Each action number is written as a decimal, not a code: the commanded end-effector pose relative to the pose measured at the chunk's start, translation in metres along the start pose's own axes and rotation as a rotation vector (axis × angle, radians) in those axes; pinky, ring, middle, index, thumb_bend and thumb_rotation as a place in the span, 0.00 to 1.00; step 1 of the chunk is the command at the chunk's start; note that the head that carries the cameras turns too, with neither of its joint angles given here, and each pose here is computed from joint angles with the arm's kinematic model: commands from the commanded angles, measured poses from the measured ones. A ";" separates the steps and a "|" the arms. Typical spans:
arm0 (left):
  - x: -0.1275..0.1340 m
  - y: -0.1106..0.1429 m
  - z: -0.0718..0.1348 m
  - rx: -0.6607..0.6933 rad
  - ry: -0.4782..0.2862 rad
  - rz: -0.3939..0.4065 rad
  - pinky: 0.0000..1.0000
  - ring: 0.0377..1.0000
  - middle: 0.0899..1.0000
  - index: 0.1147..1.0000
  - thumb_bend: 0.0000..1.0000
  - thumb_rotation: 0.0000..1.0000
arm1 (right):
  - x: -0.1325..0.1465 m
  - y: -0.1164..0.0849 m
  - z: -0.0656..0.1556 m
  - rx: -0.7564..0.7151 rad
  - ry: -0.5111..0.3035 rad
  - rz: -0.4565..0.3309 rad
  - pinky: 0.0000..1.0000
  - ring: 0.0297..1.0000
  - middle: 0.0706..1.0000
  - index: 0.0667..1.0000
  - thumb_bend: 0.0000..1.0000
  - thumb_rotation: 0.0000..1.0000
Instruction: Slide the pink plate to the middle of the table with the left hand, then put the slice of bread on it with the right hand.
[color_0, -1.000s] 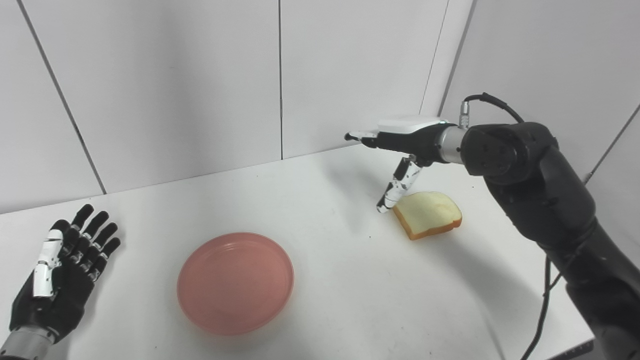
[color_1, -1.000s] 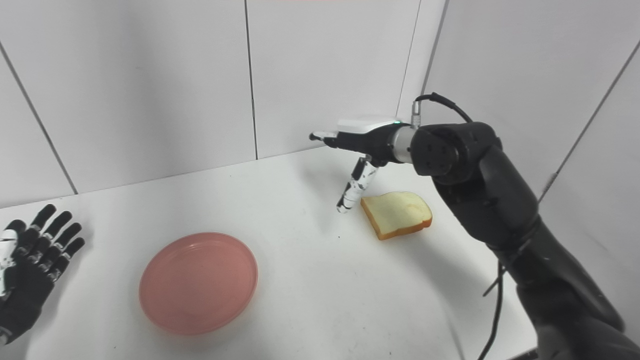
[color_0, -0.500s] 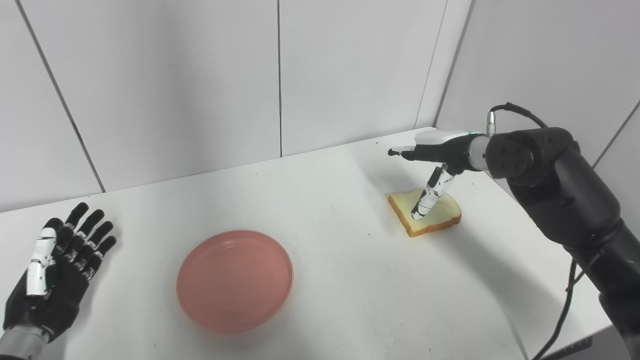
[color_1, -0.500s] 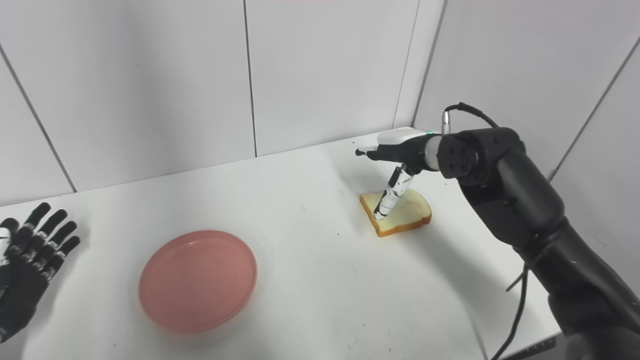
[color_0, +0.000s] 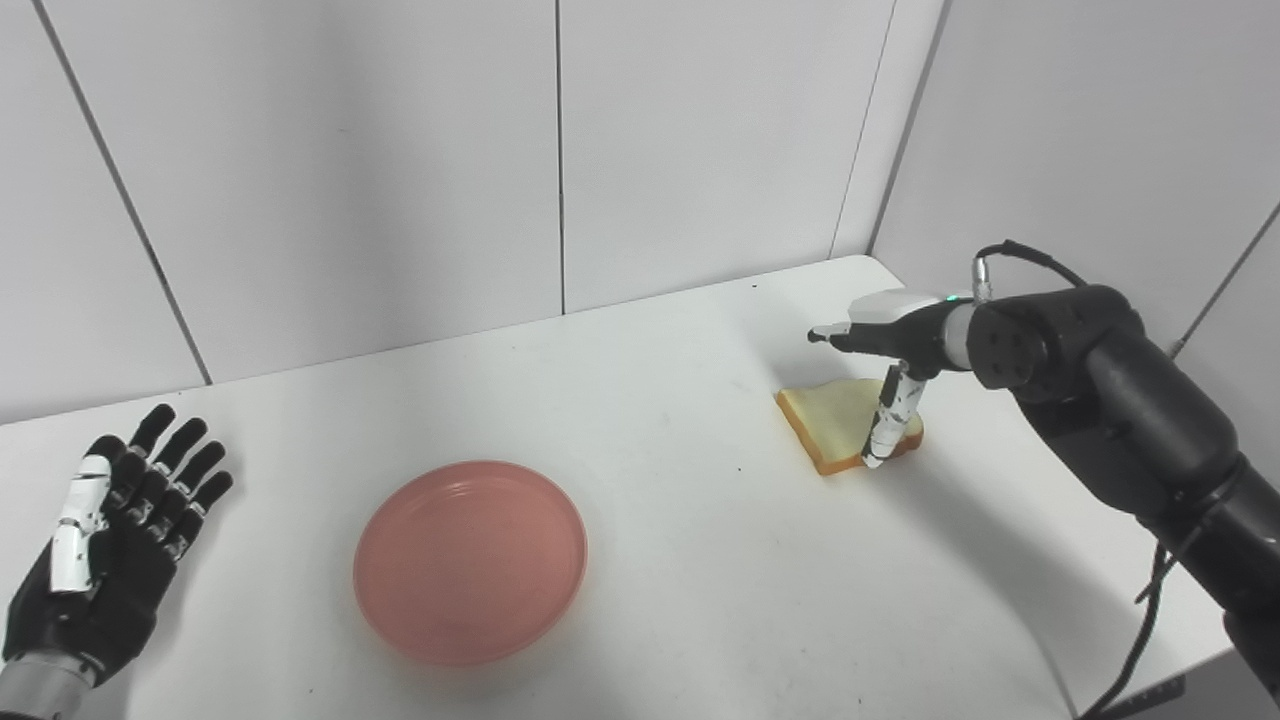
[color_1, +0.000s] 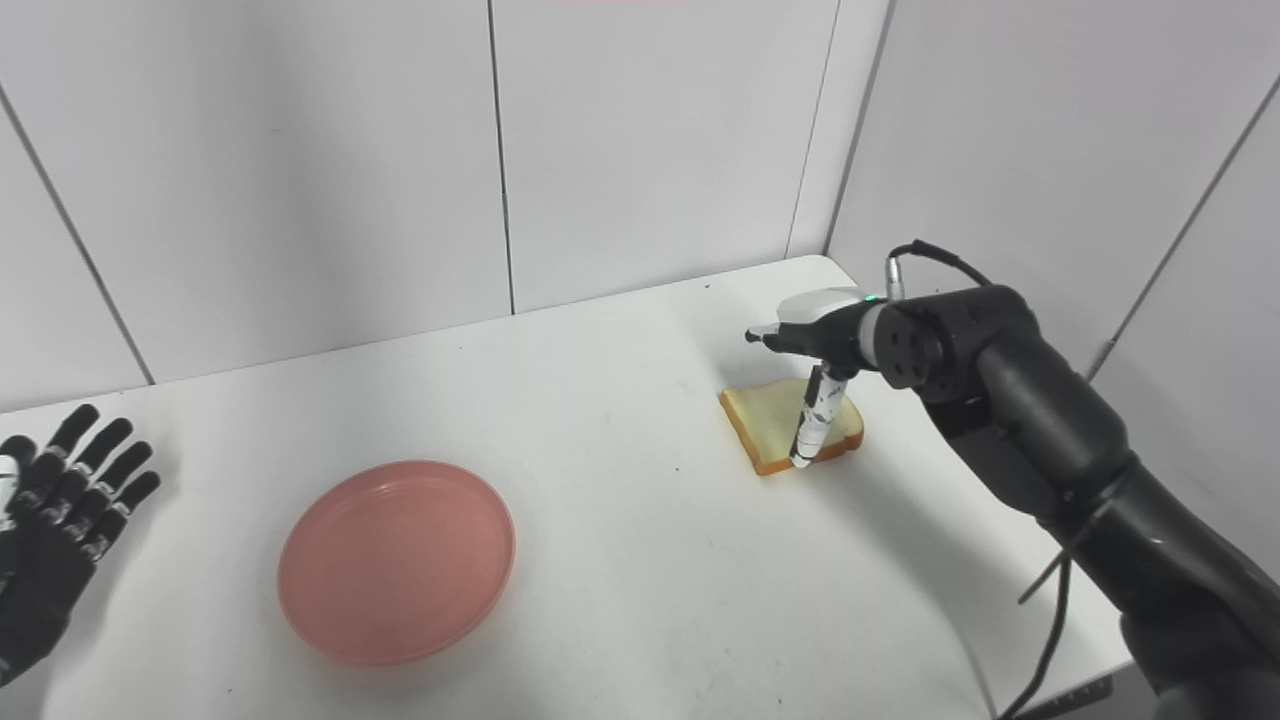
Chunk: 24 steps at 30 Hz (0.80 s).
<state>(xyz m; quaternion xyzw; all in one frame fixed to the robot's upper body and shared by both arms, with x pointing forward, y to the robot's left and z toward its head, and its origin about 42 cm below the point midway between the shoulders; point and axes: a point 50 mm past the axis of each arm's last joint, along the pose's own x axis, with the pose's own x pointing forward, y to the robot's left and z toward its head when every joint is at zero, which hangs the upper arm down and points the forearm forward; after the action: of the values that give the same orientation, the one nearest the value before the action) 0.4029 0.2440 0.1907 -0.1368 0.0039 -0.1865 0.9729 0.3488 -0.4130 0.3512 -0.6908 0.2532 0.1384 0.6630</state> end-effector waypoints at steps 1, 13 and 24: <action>0.005 -0.003 0.022 0.023 -0.066 -0.031 0.99 0.98 0.99 0.98 0.43 1.00 | -0.006 -0.015 -0.006 -0.022 0.018 -0.082 0.98 1.00 1.00 1.00 1.00 0.25; 0.002 -0.004 0.024 0.021 -0.051 -0.032 0.97 0.97 0.98 0.97 0.43 1.00 | 0.015 -0.009 -0.002 -0.049 0.020 -0.068 0.99 1.00 1.00 1.00 1.00 0.30; 0.000 -0.006 0.025 0.024 -0.050 -0.032 0.97 0.97 0.98 0.98 0.43 1.00 | 0.038 -0.004 -0.003 0.009 -0.006 -0.055 0.89 1.00 1.00 1.00 1.00 0.25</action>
<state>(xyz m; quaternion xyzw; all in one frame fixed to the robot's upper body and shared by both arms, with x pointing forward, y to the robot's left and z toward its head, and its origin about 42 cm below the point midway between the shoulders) 0.3973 0.2429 0.1968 -0.1376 0.0058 -0.1927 0.9715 0.3762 -0.4185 0.3069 -0.6761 0.2657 0.1507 0.6705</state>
